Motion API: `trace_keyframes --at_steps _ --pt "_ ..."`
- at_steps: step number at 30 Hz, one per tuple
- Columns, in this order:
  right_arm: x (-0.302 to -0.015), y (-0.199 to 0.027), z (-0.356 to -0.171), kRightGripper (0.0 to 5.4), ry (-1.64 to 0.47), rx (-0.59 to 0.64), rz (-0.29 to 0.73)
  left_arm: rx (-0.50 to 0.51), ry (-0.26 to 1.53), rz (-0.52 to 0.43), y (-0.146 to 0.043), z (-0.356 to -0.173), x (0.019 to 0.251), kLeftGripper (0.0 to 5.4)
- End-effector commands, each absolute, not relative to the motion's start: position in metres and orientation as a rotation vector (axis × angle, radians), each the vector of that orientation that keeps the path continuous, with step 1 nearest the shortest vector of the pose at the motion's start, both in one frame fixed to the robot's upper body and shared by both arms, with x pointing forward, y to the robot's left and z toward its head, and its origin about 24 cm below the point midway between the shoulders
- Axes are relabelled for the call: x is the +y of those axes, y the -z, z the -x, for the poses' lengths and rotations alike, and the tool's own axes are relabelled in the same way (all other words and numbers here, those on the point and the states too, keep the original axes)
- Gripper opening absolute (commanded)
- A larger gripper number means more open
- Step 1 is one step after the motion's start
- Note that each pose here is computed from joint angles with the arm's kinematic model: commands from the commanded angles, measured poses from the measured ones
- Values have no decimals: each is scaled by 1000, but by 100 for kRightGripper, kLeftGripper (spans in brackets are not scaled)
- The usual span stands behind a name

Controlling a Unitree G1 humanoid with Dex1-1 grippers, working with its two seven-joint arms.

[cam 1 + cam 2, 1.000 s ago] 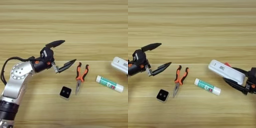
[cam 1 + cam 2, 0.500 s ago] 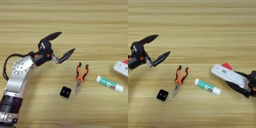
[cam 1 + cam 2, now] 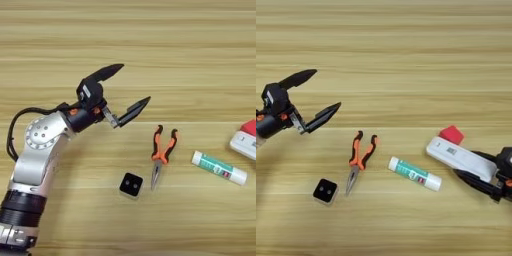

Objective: Move the objects on the table

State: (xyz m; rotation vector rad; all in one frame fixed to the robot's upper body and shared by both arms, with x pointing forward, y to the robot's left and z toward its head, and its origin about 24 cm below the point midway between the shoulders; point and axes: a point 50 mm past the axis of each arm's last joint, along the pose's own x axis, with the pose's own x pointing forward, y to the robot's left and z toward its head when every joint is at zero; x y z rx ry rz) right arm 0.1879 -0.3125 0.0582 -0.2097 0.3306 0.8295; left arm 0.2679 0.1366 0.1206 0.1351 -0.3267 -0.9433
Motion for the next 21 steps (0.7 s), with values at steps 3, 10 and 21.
trace_keyframes --at_steps 3,10,21 --pt "-313 -55 -188 290 -838 360 225 -347 942 -141 -124 -270 136 540" --pt "-314 -49 -186 290 -836 386 228 -348 944 -140 -124 -271 135 540" --pt "-315 -45 -187 290 -835 397 239 -349 942 -139 -124 -271 135 540"
